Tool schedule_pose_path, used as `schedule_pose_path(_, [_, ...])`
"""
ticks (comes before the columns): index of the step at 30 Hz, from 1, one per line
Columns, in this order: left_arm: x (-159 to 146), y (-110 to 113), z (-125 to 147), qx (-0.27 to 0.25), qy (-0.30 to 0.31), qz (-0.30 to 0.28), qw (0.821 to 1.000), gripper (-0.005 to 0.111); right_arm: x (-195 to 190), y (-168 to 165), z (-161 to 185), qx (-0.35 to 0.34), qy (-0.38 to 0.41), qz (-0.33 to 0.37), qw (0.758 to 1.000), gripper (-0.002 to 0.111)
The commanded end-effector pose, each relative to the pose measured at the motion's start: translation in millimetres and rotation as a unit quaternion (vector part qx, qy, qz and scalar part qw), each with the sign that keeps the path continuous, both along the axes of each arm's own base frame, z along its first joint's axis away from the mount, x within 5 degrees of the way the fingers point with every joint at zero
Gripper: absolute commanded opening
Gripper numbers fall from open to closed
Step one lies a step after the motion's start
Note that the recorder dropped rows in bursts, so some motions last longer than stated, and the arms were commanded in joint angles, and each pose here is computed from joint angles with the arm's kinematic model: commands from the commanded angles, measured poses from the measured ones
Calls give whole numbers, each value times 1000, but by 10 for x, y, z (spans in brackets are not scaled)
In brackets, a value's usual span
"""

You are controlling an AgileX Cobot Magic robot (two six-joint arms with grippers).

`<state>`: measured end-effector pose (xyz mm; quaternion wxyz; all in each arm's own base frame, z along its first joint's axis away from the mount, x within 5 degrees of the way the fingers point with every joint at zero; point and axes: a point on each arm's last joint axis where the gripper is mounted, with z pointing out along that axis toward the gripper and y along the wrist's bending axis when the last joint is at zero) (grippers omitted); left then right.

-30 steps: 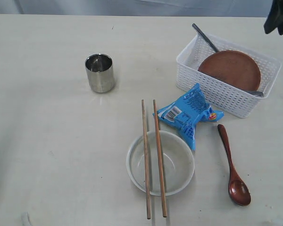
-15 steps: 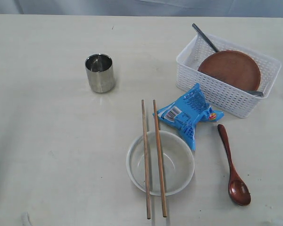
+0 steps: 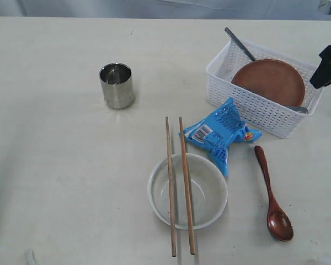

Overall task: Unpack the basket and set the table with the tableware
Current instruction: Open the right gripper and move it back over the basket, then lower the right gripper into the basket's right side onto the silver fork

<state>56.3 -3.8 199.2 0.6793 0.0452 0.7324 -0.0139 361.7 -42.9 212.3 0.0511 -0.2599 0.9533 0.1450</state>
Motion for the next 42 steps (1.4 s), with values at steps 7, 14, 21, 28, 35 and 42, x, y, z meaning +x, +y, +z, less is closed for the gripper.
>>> schedule_pose_path(7, [-1,3,-8,-1,0,2,1000,0,-70,100,29,22,-7,18,1000,28])
schedule_pose_path(14, [-1,3,-8,-1,0,2,1000,0,-57,368,27,18,-13,82,996,37])
schedule_pose_path(21, [-1,3,-8,-1,0,2,1000,0,-72,423,5,-22,-5,113,993,41])
schedule_pose_path(28, [-1,3,-8,-1,0,2,1000,0,-78,387,-3,-41,-1,120,992,41])
schedule_pose_path(35, [-1,3,-8,-1,0,2,1000,0,-51,389,-117,-37,17,113,993,41])
schedule_pose_path(42, [-1,3,-8,-1,0,2,1000,0,-34,386,-203,-35,29,113,993,41])
